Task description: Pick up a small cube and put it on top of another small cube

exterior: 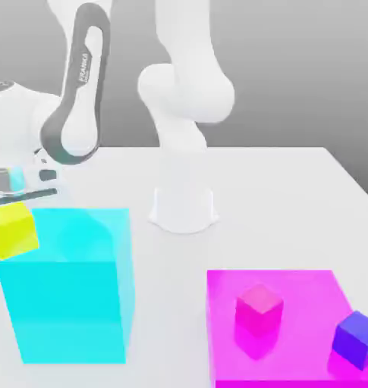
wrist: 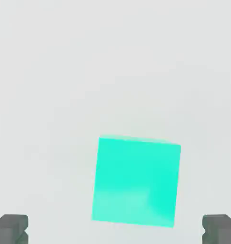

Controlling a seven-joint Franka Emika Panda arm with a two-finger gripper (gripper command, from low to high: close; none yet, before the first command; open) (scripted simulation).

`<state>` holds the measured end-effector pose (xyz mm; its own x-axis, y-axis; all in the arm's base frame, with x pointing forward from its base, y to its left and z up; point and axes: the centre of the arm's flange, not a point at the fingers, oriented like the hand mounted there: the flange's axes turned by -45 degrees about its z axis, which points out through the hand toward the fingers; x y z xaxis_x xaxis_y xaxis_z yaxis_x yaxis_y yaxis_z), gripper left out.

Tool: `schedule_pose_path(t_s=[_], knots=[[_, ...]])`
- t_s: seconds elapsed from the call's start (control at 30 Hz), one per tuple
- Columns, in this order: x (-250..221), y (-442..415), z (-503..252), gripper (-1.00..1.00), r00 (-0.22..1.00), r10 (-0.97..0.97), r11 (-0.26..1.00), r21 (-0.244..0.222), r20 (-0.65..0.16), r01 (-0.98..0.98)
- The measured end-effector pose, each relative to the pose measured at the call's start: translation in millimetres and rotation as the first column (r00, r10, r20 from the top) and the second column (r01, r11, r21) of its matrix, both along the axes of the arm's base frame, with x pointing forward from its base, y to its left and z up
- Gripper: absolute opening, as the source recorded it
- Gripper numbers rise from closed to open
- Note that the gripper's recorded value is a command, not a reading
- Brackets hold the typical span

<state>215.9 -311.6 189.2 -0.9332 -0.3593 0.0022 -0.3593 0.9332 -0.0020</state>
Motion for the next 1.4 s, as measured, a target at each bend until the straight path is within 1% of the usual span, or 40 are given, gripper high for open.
schedule_pose_path(t_s=[0.17,0.2,0.43,0.67,0.77,0.87,0.97,1.1,1.27,1.4], knots=[[-1,1,-46,0.0,1.0,-0.008,1.0,0.001,0.0,0.008],[-2,2,-53,-1.0,1.0,-0.009,1.0,0.001,0.001,0.009],[-2,2,-53,-1.0,1.0,-0.009,1.0,-0.001,0.002,0.009],[2,1,5,-1.0,1.0,-0.002,1.0,-0.001,0.003,0.002],[28,-5,18,-1.0,0.99,0.142,0.99,-0.002,-0.001,-0.142],[55,-10,31,-1.0,0.948,0.319,0.948,0.002,-0.009,-0.319],[82,-13,45,-1.0,0.872,0.49,0.872,0.008,-0.017,-0.49],[118,-14,66,-1.0,0.724,0.689,0.725,0.019,-0.028,-0.689],[162,-10,94,-1.0,0.482,0.875,0.483,0.038,-0.04,-0.875],[195,-3,118,-1.0,0.257,0.965,0.26,0.059,-0.045,-0.964]])
